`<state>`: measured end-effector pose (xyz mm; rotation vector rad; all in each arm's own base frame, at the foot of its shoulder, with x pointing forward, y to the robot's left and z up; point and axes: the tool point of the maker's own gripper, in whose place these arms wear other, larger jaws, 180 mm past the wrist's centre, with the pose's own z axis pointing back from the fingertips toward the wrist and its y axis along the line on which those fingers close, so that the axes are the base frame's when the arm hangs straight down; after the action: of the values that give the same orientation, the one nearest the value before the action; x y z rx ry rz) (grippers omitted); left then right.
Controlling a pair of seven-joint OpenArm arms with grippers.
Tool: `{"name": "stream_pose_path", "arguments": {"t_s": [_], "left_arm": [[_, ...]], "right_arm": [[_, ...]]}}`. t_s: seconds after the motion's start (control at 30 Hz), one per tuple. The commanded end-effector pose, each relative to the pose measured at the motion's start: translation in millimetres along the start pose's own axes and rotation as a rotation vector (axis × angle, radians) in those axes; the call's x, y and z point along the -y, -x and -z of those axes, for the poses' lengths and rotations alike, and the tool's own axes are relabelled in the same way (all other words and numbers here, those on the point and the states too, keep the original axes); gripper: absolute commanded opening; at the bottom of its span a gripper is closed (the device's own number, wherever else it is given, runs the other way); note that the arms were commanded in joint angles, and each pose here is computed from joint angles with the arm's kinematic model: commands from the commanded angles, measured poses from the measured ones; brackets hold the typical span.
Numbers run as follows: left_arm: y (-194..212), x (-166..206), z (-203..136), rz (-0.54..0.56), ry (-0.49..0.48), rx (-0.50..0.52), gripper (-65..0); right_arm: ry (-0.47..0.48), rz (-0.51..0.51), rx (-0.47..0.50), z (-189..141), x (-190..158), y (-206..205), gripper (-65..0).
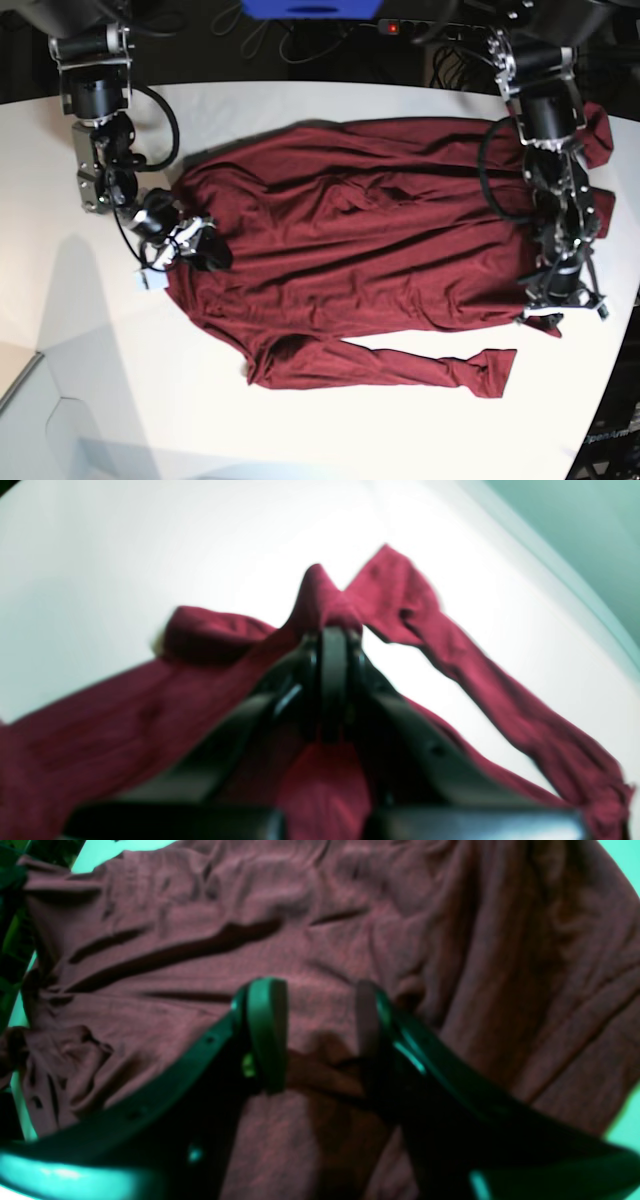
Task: Layout the t-shirt on the table in an organized manner, then fold the t-shirt properly
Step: 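Release the shirt with the left gripper and raise it, then lower the left gripper onto the shirt side edge and grasp it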
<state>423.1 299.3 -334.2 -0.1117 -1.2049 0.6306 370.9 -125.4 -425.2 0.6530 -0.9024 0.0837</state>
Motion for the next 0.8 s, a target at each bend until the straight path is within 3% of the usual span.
{"name": "stream_pose_path", "arguments": {"t_s": [0.0,0.3,0.5,0.77], "left_arm": [[-16.5,15.6,-7.8,-0.005,0.045,0.046,-65.0],[21.1,-48.4,-91.5,-0.005,-0.066,0.012,-65.0],[33.8,-89.5,-103.4,-0.016,-0.156,-0.023,-64.9],[35.0,-87.6,-113.6,0.002,-0.15,-0.024,-64.9]], "right_arm": [[0.022,-0.026,-0.033,-1.9,6.3,0.0,-43.0],[0.021,-0.026,-0.03,-1.2,5.6,-0.9,-43.0],[0.017,-0.024,-0.028,0.3,3.7,-1.3,-43.0],[0.017,-0.023,-0.029,0.1,3.8,-0.5,-43.0]]}}
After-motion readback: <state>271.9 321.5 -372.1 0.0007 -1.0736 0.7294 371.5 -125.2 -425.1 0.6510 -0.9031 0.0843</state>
